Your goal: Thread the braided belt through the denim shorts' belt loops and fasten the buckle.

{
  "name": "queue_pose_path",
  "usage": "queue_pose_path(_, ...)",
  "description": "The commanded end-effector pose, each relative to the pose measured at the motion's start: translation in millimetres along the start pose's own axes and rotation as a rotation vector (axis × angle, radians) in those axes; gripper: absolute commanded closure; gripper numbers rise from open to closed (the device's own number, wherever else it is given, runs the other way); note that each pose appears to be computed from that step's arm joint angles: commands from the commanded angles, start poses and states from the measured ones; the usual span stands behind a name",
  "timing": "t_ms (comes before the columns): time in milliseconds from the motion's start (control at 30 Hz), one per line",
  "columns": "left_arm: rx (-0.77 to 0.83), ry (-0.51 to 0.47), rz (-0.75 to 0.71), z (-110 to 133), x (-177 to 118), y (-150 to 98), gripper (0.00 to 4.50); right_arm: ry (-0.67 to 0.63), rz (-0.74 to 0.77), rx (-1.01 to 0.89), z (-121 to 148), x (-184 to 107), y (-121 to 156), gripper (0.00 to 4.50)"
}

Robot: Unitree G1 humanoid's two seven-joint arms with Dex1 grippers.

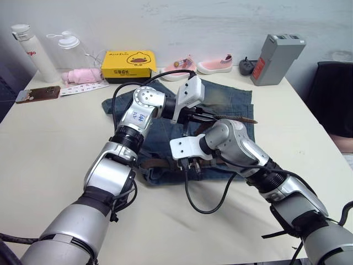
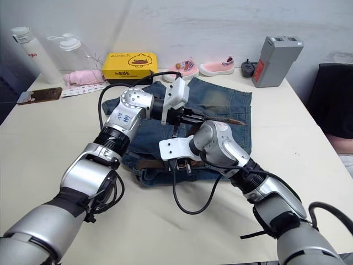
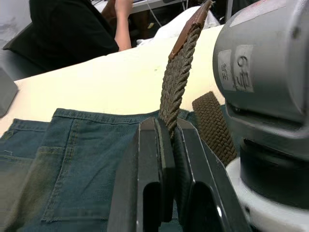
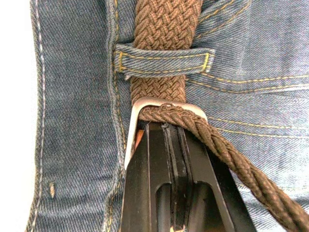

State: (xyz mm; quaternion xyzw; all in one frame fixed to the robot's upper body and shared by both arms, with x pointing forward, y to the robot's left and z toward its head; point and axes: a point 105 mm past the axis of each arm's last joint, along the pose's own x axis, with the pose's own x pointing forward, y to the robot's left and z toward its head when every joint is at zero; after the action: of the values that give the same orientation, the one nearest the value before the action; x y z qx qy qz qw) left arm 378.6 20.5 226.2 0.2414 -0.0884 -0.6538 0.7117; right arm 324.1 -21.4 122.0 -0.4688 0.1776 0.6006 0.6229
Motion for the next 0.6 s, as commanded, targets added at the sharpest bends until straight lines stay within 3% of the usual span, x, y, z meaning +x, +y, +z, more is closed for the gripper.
queue_pose_path(33, 0.114, -0.045, 0.267, 19, -54, 19, 4.5, -0.022, 0.167, 0.205, -28, 36, 48, 4.47)
queue_pose_path(133, 0.055, 0.016, 0.329, -4, -75, -1, 4.5, -0.116, 0.079, 0.27, -19, 21, 35, 4.47)
queue_pose_path(267, 0.011, 0.056, 0.407, -17, -84, -26, 4.5, -0.224, -0.034, 0.326, -6, -4, 21, 4.47)
queue_pose_path(433, -0.012, 0.101, 0.454, -24, -85, -44, 4.5, -0.36, -0.213, 0.407, 11, -42, 3, 3.13)
queue_pose_path(600, -0.035, 0.133, 0.476, -28, -90, -50, 4.5, -0.434, -0.314, 0.452, 18, -74, 9, 0.65)
